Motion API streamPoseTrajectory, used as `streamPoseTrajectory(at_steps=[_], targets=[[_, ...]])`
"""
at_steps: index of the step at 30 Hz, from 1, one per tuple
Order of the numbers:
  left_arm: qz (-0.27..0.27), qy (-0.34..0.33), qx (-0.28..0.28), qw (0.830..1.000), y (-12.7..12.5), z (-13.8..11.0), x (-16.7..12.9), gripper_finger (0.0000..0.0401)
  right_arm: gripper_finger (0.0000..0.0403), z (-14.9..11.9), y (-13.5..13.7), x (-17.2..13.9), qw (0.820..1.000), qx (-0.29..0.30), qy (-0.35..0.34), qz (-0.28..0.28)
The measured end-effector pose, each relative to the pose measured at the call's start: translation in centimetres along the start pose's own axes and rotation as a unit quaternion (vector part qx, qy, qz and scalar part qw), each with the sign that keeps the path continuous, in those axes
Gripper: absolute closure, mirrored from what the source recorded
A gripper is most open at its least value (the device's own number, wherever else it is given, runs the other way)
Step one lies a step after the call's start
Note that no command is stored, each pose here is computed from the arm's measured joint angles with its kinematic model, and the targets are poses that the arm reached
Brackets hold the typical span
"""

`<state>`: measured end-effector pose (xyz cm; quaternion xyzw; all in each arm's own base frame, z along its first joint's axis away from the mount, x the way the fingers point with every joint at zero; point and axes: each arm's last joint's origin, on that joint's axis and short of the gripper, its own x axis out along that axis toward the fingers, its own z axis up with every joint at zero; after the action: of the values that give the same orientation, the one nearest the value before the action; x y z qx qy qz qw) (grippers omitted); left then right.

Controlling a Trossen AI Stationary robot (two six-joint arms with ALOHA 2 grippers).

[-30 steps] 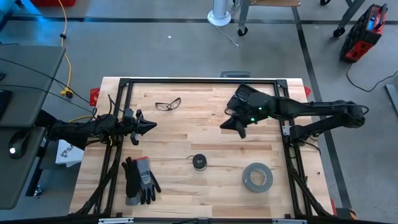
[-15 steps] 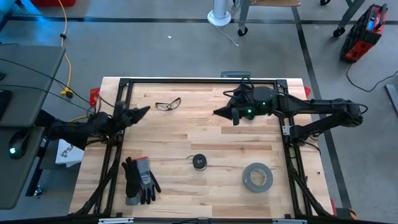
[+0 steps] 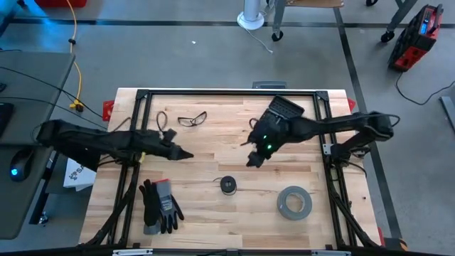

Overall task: Coil cords
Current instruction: Uncoil the black wire from the black spool

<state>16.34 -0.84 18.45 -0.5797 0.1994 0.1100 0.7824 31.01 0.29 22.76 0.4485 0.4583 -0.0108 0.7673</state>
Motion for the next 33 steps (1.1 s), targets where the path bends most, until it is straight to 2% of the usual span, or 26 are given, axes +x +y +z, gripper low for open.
streamPoseTrajectory(at_steps=[2,6,9,13,17,23,33], targets=[[0.003,0.020,-0.038,0.999,0.6,-0.6,1.1,0.0206,0.0232,-0.3,-0.9,2.0,0.999,0.016,0.022,0.022],[-0.031,0.021,-0.101,0.994,0.8,-1.4,2.7,0.0199,0.0233,-1.1,-2.8,5.7,0.997,0.052,0.032,0.039],[-0.003,0.016,-0.127,0.992,1.5,-2.2,3.8,0.0200,0.0233,-1.0,-3.4,7.4,0.995,0.082,0.012,0.057],[0.008,0.017,-0.164,0.986,2.1,-2.9,5.3,0.0201,0.0233,-0.9,-3.3,8.9,0.992,0.101,-0.003,0.082],[-0.011,0.029,-0.175,0.984,1.8,-3.4,6.9,0.0201,0.0233,-1.4,-3.7,10.1,0.990,0.122,-0.006,0.064],[0.015,0.048,-0.170,0.984,1.4,-4.1,9.5,0.0201,0.0234,-1.4,-3.9,10.6,0.990,0.127,-0.041,0.050],[0.007,0.094,-0.173,0.980,0.9,-5.1,13.8,0.0201,0.0234,-2.0,-3.2,10.9,0.989,0.131,-0.037,0.059]])
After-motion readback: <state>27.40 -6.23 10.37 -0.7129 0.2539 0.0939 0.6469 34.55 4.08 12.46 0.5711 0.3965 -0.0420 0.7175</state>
